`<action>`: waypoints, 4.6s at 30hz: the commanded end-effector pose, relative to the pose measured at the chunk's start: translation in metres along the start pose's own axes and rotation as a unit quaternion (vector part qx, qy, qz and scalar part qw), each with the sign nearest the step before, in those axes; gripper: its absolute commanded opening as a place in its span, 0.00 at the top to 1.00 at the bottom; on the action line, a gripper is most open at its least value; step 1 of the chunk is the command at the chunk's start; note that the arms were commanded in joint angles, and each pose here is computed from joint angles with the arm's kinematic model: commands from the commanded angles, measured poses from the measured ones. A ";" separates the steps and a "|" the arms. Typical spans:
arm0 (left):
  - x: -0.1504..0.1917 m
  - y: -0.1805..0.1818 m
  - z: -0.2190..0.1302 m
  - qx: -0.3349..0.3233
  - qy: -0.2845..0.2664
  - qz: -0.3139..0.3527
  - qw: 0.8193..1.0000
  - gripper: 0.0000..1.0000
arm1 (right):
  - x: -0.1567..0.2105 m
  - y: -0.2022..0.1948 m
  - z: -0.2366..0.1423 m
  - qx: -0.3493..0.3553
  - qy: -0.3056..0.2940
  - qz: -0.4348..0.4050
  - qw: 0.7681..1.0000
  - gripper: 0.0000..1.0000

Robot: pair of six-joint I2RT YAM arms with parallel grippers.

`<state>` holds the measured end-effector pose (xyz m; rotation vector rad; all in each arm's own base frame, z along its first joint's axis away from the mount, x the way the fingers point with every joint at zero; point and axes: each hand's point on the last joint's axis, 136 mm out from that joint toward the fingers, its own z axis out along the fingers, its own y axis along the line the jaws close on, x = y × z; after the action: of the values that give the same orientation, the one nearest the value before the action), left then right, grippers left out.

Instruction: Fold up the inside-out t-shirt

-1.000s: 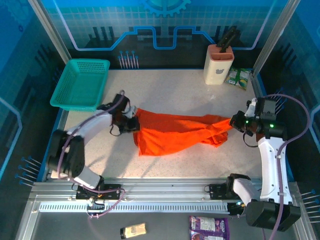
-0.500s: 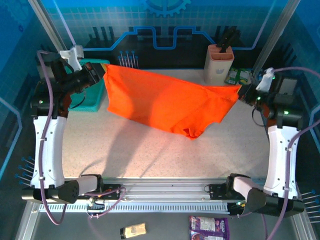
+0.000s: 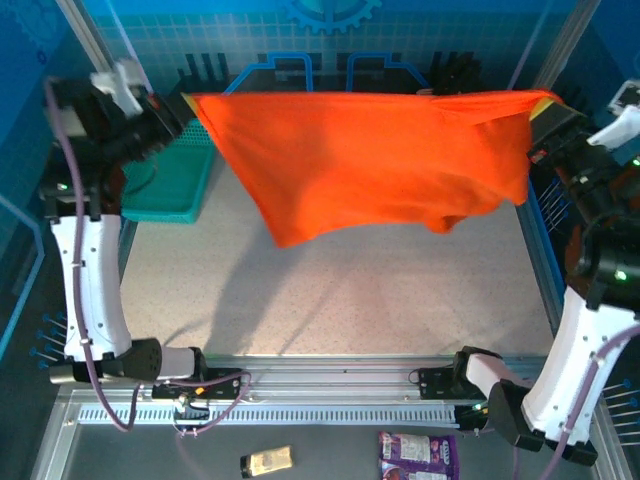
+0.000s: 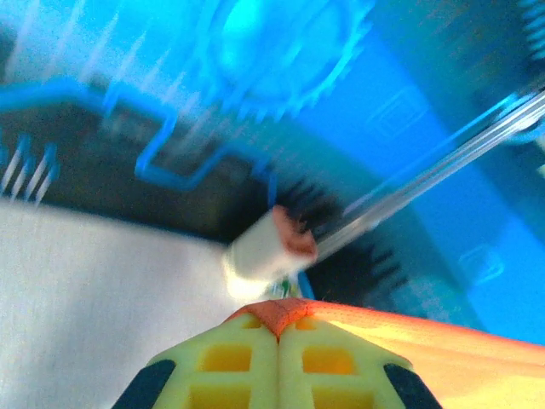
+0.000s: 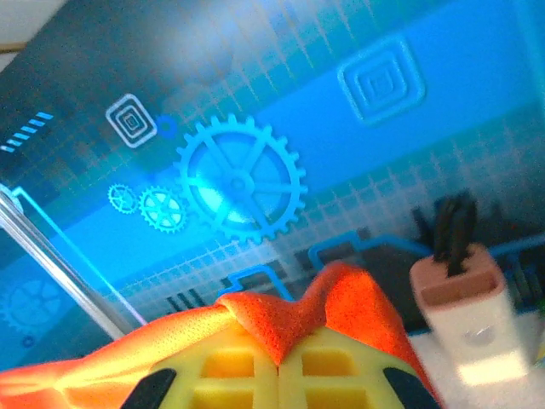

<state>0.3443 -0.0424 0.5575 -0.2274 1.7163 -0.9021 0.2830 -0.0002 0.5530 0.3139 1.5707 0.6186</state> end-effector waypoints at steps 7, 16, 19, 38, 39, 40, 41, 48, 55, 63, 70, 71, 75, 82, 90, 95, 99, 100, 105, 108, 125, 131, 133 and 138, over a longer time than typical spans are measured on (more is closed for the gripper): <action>0.014 0.008 -0.018 -0.010 -0.008 -0.023 1.000 1.00 | -0.012 -0.030 0.006 0.055 -0.024 0.016 0.998 1.00; 0.004 -0.014 -0.047 -0.012 -0.053 0.018 0.998 1.00 | -0.020 -0.003 -0.009 0.015 -0.045 -0.002 0.999 1.00; 0.007 -0.023 -0.057 -0.005 -0.059 0.026 0.998 1.00 | -0.024 0.009 -0.028 0.012 -0.063 -0.022 0.998 1.00; 0.015 -0.058 -0.102 0.014 -0.099 0.051 0.994 1.00 | -0.038 0.058 -0.094 0.008 -0.123 -0.140 0.982 1.00; 0.014 -0.051 -0.090 0.018 -0.089 0.041 0.995 1.00 | -0.036 0.053 -0.081 0.006 -0.109 -0.134 0.985 1.00; 0.014 -0.038 -0.076 0.017 -0.080 0.028 0.996 1.00 | -0.032 0.046 -0.065 0.002 -0.091 -0.124 0.988 1.00; 0.015 -0.022 -0.062 0.010 -0.071 0.012 0.997 1.00 | -0.027 0.038 -0.048 -0.003 -0.072 -0.113 0.991 1.00; 0.064 0.107 0.038 -0.059 0.033 -0.074 0.995 1.00 | 0.066 -0.053 0.089 0.037 0.085 -0.065 0.994 1.00; 0.156 0.262 0.128 -0.167 0.173 -0.145 0.960 1.00 | 0.205 -0.166 0.207 0.101 0.230 -0.012 0.968 1.00; 0.174 0.330 0.172 -0.255 0.219 -0.123 0.934 0.67 | 0.261 -0.210 0.253 0.151 0.295 0.020 0.943 0.54; 0.187 0.279 0.160 -0.258 0.250 -0.071 0.930 0.54 | 0.276 -0.178 0.225 0.129 0.337 0.001 0.933 0.48; 0.197 0.273 0.157 -0.258 0.263 -0.067 0.927 0.54 | 0.284 -0.172 0.222 0.119 0.349 0.001 0.930 0.48; 0.258 0.258 0.138 -0.267 0.312 -0.067 0.909 0.58 | 0.326 -0.147 0.210 0.081 0.394 0.014 0.916 0.48; 0.354 0.246 0.101 -0.277 0.367 -0.094 0.883 0.65 | 0.397 -0.140 0.219 0.099 0.436 0.063 0.892 0.44; 0.421 0.262 0.069 -0.306 0.415 -0.100 0.851 0.67 | 0.438 -0.165 0.254 0.155 0.397 0.210 0.880 0.36; 0.438 0.276 0.054 -0.329 0.427 -0.096 0.837 0.67 | 0.457 -0.190 0.269 0.196 0.371 0.275 0.865 0.41; 0.447 0.281 0.046 -0.336 0.433 -0.100 0.830 0.67 | 0.470 -0.207 0.276 0.233 0.370 0.306 0.846 0.44; 0.448 0.281 0.045 -0.337 0.434 -0.101 0.830 0.67 | 0.471 -0.210 0.278 0.242 0.370 0.310 0.842 0.45; 0.449 0.284 0.041 -0.344 0.432 -0.100 0.828 0.67 | 0.476 -0.219 0.283 0.257 0.365 0.328 0.832 0.50; 0.450 0.286 0.038 -0.348 0.433 -0.099 0.825 0.67 | 0.474 -0.221 0.286 0.259 0.360 0.334 0.832 0.53; 0.459 0.296 0.026 -0.367 0.441 -0.093 0.814 0.67 | 0.479 -0.240 0.286 0.307 0.352 0.339 0.817 0.61; 0.463 0.298 0.024 -0.370 0.444 -0.093 0.811 0.67 | 0.479 -0.242 0.291 0.306 0.345 0.341 0.819 0.65; 0.463 0.299 0.024 -0.371 0.445 -0.093 0.810 0.67 | 0.478 -0.242 0.294 0.301 0.340 0.345 0.822 0.66; 0.462 0.300 0.021 -0.375 0.447 -0.088 0.808 0.67 | 0.474 -0.241 0.301 0.292 0.333 0.349 0.826 0.71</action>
<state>0.2947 -0.1123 0.0162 -0.5393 2.9351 -0.4296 0.5560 0.1318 0.0277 1.2659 2.3632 0.8486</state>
